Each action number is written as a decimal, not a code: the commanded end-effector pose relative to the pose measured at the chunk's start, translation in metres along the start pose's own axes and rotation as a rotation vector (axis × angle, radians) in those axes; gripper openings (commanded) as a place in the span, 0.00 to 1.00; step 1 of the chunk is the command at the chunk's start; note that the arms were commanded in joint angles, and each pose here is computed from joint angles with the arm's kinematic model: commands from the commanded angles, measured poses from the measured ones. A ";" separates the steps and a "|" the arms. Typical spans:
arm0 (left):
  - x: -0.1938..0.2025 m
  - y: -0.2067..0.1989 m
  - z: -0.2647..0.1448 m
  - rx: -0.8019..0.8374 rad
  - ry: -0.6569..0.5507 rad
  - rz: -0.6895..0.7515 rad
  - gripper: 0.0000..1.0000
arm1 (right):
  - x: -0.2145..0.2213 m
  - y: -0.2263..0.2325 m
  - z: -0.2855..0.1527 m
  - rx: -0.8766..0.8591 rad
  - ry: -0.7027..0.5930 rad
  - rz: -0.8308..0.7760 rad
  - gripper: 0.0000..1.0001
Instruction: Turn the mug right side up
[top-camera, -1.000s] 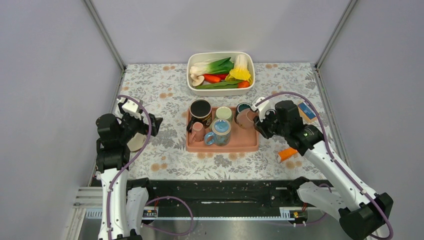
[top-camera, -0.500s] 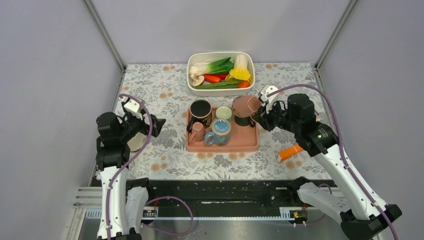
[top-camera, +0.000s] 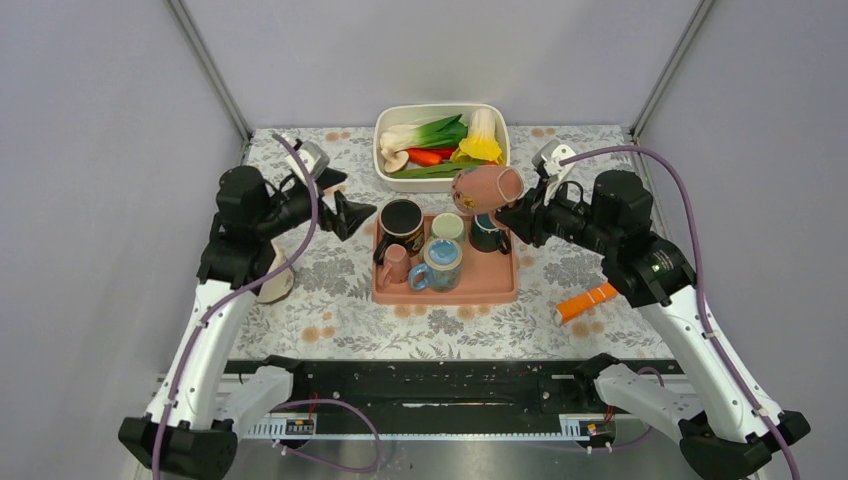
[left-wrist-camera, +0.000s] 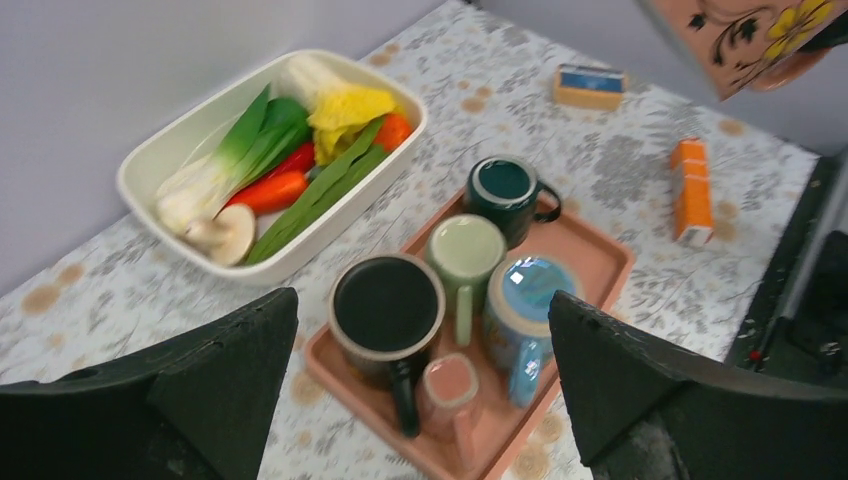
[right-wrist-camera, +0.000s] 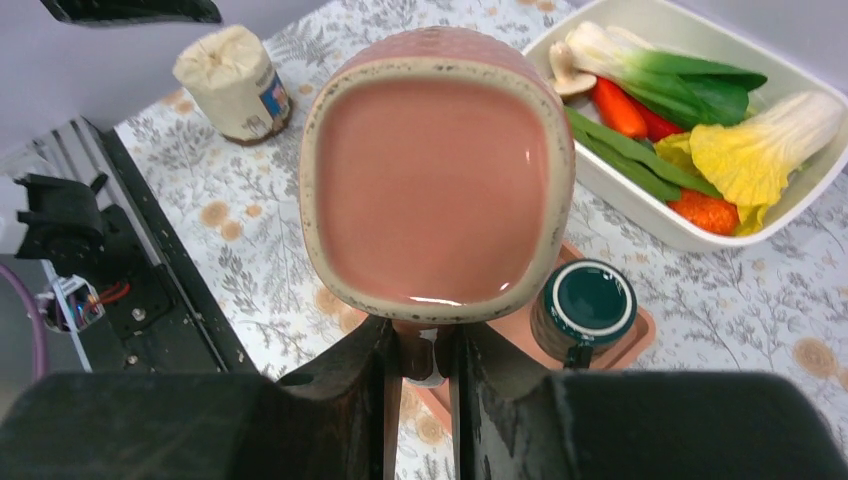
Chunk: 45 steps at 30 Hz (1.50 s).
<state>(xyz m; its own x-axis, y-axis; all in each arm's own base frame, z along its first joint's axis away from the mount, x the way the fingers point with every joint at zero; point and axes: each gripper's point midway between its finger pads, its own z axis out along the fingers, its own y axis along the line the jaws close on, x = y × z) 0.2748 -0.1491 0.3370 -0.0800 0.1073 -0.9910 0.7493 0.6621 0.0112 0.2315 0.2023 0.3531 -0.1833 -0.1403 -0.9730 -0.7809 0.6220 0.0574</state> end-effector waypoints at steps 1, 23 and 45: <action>-0.058 -0.024 0.029 0.116 -0.124 -0.032 0.99 | -0.082 0.014 -0.015 -0.048 -0.243 -0.035 0.00; -0.061 -0.144 0.061 0.763 -0.271 -0.545 0.99 | -0.129 0.013 -0.002 -0.433 -0.560 0.518 0.00; -0.053 -0.154 0.087 0.792 -0.234 -0.659 0.99 | -0.084 0.008 0.035 -0.457 -0.567 0.581 0.00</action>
<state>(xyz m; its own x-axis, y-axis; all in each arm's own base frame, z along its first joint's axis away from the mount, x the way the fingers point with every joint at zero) 0.2255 -0.3219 0.3490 -0.6258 -0.2462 -0.7402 0.7764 -0.1049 -0.6215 0.2748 0.2434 0.3957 -0.4971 0.5248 -0.6910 -0.7518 0.1371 0.6449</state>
